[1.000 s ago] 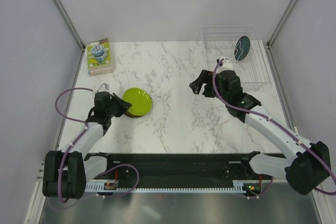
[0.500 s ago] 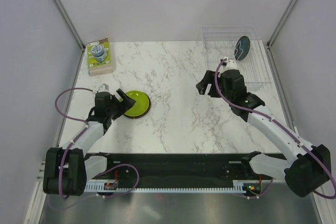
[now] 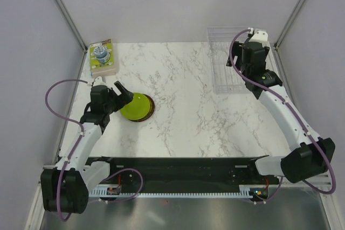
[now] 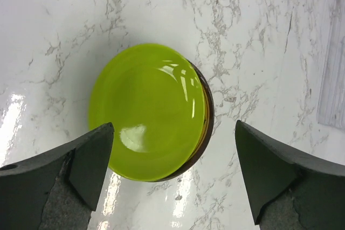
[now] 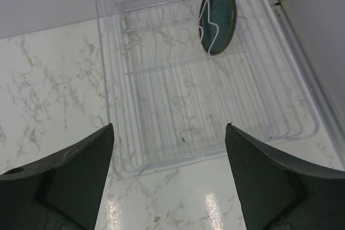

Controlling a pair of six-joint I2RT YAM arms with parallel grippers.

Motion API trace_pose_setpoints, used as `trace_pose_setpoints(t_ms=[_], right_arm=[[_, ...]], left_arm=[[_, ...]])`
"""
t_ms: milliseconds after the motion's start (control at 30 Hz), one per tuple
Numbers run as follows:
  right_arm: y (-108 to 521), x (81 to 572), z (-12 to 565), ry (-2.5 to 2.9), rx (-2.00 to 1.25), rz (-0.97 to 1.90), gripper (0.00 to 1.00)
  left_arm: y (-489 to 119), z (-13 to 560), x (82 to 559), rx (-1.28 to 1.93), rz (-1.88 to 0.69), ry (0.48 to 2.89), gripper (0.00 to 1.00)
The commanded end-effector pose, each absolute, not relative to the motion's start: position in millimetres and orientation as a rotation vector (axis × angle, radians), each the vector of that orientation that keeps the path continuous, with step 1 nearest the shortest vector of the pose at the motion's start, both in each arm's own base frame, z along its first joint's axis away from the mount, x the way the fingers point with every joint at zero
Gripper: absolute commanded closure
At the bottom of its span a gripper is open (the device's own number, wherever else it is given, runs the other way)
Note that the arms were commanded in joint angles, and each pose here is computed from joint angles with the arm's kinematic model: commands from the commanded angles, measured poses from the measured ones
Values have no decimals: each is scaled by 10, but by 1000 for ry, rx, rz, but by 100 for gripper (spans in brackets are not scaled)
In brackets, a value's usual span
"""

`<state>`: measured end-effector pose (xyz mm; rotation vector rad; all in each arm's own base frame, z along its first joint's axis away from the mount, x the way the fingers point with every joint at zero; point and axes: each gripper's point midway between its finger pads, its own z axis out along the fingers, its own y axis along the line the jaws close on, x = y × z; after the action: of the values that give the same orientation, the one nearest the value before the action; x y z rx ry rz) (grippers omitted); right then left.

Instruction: Unload the plates from the dish rack

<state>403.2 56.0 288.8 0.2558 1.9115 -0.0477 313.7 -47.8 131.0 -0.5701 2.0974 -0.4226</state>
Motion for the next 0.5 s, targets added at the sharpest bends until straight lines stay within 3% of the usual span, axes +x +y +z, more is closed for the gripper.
trace_pose_setpoints(t_ms=[0, 233, 467], right_arm=[[198, 4206, 3043, 1889, 271, -255, 9], [-311, 4546, 3000, 1869, 388, -347, 9], [-849, 5288, 2588, 1915, 464, -373, 11]], left_arm=[[-472, 1446, 3186, -482, -391, 2131, 0], [-487, 1381, 3176, -476, -388, 2174, 0], [-988, 1850, 3303, -271, -727, 2049, 0]])
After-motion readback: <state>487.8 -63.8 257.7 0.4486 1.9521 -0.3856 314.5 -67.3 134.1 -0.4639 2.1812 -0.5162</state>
